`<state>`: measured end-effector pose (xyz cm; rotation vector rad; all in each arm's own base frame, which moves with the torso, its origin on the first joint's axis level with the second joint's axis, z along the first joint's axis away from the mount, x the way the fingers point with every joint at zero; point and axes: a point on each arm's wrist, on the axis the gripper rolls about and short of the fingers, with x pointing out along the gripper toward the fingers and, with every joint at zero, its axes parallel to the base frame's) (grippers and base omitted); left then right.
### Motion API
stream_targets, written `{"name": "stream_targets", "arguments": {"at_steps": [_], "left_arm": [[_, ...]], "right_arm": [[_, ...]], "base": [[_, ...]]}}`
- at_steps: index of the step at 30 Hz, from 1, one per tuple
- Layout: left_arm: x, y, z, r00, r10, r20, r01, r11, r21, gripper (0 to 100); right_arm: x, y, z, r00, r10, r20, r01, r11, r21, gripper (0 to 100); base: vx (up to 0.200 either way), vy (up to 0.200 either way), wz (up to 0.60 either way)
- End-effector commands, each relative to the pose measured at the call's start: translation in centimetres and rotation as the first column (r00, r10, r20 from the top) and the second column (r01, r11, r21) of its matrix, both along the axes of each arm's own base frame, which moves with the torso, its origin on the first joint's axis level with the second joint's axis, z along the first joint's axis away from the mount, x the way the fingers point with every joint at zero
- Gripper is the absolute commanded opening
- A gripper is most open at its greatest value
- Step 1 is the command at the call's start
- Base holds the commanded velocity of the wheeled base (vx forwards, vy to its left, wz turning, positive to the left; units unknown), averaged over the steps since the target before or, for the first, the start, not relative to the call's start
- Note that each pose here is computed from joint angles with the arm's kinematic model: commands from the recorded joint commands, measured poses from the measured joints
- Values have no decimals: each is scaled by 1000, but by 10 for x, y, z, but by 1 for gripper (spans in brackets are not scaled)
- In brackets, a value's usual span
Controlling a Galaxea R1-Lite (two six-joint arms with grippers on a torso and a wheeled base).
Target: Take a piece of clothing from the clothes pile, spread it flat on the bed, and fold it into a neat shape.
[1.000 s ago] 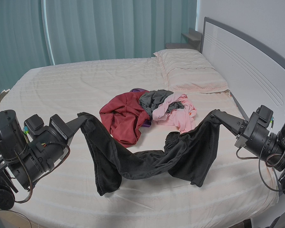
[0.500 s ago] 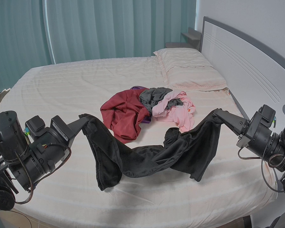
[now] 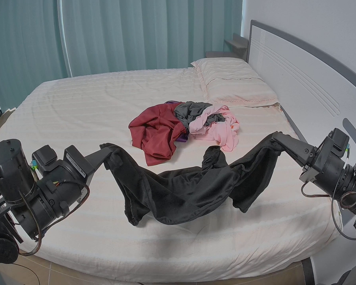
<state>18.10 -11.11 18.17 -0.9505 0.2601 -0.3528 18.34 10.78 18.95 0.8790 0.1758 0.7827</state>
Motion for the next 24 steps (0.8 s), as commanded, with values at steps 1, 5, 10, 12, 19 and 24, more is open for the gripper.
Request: {"name": "stream_targets", "arguments": {"at_steps": [1, 5, 10, 12, 19, 24], "left_arm": [[0, 0, 0, 1000, 0, 1, 0, 1000, -1, 0], [0, 0, 1, 1000, 3, 3, -3, 1000, -2, 0], [0, 0, 0, 1000, 2, 0, -2, 1000, 0, 0], [0, 0, 0, 1000, 2, 0, -2, 1000, 0, 0], [-1, 0, 1, 1000, -30, 2, 30, 1000, -7, 0], [-2, 1, 3, 999, -32, 7, 32, 999, -10, 0]], "right_arm": [[0, 0, 1, 1000, -2, 3, 2, 1000, 2, 0], [1, 0, -1, 1000, 1, -4, -1, 1000, -2, 0], [0, 0, 0, 1000, -2, -1, 2, 1000, -1, 0], [0, -1, 1, 1000, -3, 2, 3, 1000, 1, 0], [0, -1, 1, 1000, -3, 3, 3, 1000, 0, 0], [0, -1, 1, 1000, -3, 4, 3, 1000, 1, 0]], "base": [[0, 0, 0], [0, 0, 0], [0, 0, 0], [0, 0, 0], [0, 200, 0], [0, 200, 0]]}}
